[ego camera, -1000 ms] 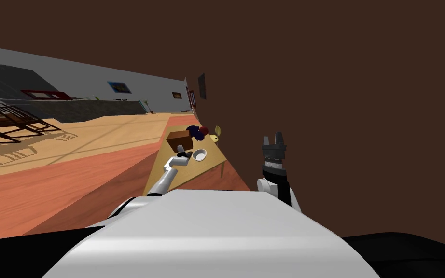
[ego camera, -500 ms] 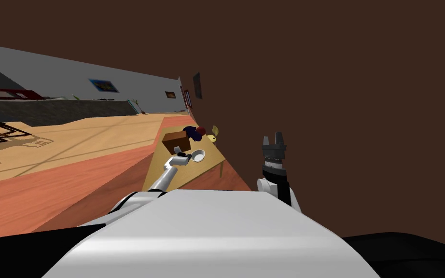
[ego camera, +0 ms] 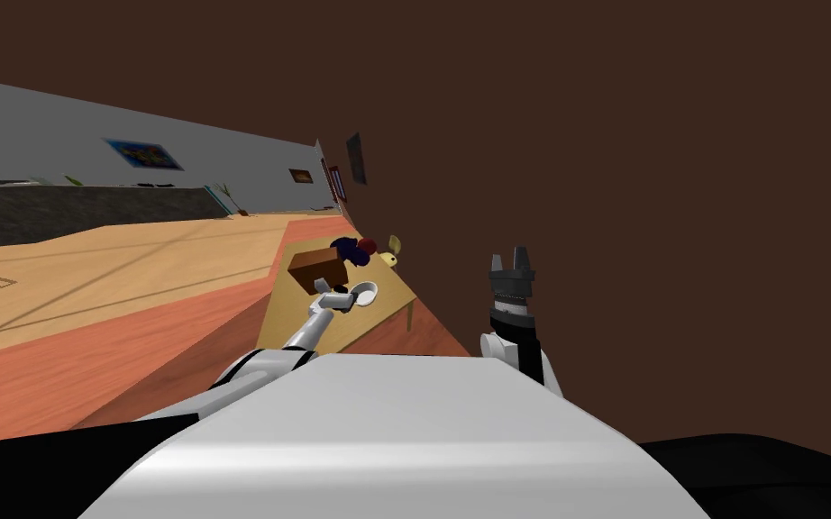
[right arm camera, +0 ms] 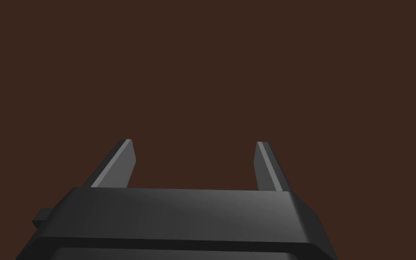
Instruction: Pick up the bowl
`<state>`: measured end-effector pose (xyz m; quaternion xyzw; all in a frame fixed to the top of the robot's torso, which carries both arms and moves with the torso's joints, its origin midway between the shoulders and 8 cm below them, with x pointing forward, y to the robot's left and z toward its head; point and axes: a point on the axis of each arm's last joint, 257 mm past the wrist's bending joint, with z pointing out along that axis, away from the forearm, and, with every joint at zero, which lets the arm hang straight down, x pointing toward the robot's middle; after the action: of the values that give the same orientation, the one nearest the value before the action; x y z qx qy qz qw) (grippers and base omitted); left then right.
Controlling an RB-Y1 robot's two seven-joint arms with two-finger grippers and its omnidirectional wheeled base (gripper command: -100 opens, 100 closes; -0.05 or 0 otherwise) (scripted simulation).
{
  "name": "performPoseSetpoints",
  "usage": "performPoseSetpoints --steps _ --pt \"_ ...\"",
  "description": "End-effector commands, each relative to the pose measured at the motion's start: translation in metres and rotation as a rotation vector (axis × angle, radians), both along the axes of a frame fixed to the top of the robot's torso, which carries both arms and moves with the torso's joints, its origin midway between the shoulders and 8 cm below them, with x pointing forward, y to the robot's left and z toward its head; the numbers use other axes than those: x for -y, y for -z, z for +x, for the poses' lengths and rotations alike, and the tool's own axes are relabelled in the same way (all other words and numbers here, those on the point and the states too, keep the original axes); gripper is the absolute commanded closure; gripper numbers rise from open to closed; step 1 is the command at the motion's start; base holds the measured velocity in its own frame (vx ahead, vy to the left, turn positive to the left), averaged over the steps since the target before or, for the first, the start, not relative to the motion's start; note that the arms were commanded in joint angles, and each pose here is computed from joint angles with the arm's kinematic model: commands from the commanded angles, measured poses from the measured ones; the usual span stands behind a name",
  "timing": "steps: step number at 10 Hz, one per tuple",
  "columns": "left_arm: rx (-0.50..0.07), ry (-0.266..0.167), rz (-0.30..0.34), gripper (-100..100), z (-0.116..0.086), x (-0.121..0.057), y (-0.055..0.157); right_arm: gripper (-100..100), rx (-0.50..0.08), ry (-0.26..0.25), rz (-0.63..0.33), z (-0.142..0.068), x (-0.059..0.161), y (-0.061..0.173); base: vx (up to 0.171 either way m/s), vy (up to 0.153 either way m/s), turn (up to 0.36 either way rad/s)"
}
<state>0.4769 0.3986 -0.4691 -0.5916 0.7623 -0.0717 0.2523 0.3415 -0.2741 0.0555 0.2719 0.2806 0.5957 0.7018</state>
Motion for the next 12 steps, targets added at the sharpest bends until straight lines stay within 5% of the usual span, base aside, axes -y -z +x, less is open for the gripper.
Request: performPoseSetpoints --steps 1,2,3,7,8,12 --pt "0.000 0.000 0.000 -100 0.000 0.000 0.000 0 0.000 0.000 0.000 0.000 0.000 0.000 0.016 -0.006 -0.047" --pt "-0.004 0.000 -0.002 0 -0.001 0.001 0.001 0 0.000 0.000 0.000 0.000 0.000 0.000 0.000 0.000 0.000" --pt "-0.003 -0.003 -0.002 -100 -0.005 0.002 0.009 0 0.000 0.000 0.000 0.000 0.000 0.000 0.030 0.015 -0.022" --pt "-0.004 -0.006 -0.002 -100 -0.009 0.003 0.016 0 0.000 0.000 0.000 0.000 0.000 0.000 0.039 0.022 -0.014" --pt "-0.003 -0.006 -0.002 100 -0.009 0.003 0.016 0 0.000 0.000 0.000 0.000 0.000 0.000 0.000 0.000 0.000" --pt "-0.008 -0.007 -0.004 100 -0.011 0.004 0.018 0 0.000 0.000 0.000 0.000 0.000 0.000 0.000 0.000 0.000"
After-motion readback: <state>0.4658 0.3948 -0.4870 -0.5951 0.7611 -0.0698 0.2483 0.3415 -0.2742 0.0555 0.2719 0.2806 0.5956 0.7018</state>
